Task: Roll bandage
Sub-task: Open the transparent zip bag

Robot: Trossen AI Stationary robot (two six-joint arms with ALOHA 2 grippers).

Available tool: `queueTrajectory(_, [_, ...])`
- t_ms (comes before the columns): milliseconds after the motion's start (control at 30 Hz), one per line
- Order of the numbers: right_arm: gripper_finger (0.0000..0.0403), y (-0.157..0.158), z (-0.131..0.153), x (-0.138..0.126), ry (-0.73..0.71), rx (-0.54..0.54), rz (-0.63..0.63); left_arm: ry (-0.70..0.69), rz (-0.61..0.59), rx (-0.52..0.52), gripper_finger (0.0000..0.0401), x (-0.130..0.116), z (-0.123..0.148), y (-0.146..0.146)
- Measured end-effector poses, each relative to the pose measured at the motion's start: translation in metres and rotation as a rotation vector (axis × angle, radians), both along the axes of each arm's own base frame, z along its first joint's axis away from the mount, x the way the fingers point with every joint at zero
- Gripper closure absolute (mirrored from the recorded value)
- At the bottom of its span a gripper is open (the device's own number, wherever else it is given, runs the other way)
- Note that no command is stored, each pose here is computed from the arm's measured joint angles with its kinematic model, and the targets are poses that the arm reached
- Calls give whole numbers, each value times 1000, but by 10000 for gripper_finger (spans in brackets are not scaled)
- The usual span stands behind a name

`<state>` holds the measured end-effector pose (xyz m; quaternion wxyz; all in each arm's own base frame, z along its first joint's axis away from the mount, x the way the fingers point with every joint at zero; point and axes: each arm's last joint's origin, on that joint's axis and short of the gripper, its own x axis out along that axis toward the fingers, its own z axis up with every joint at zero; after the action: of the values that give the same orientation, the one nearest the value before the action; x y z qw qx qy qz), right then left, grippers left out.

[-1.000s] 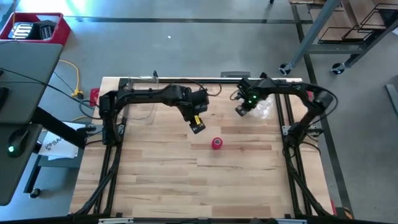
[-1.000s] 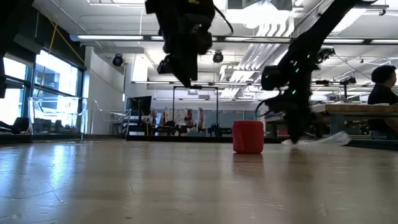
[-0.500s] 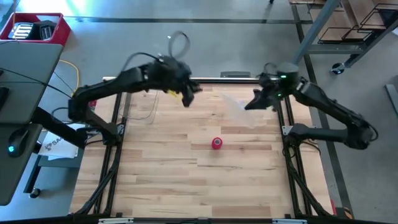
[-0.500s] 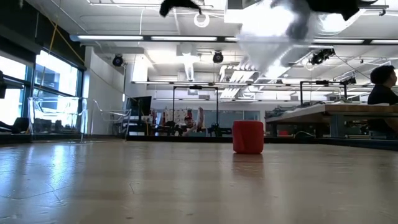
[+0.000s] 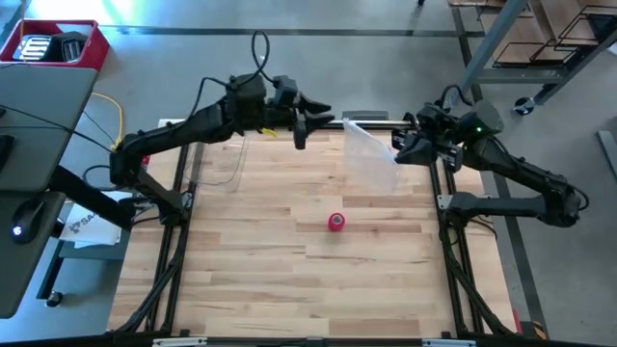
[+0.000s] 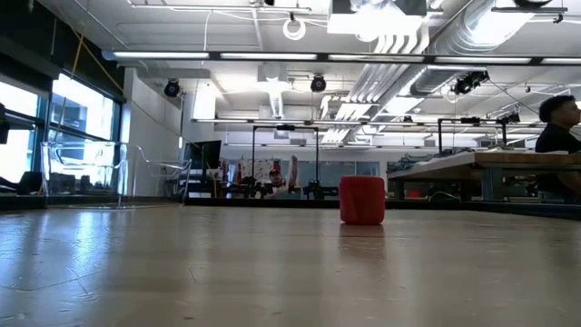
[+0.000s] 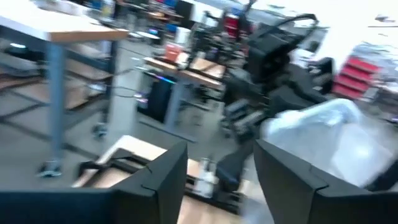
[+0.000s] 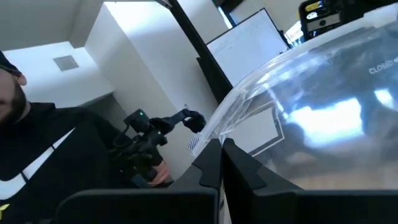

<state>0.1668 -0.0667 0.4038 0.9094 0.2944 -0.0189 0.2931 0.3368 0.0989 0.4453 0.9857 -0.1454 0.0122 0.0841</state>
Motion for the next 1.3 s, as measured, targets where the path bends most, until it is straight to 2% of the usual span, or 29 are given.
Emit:
queueTrajectory(167, [403,-2,-2,3,8,16,-17,-30,-142,-46,189,18,-11,0])
queueTrajectory(267, [403,-3,-2,5,3,21,-39,-39,-168,-70,181,26,-17,2])
queueTrajectory(567, [403,-5,-4,9,18,35,-40,-78,-170,-63,189,34,-20,5])
queueTrajectory(867, [403,-5,-4,8,17,35,-40,103,-126,-94,191,25,-34,17])
queueTrajectory(967, [403,-5,-4,8,18,36,-39,95,-107,-57,183,26,-36,23])
queueTrajectory(1067, [403,-5,-4,8,17,35,-40,26,-119,11,171,29,-30,24])
queueTrajectory(1200, [403,-5,-4,8,17,35,-39,-52,-185,72,161,32,-22,15])
queueTrajectory(1300, [403,-5,-4,8,17,34,-39,-100,-281,73,161,33,-17,8])
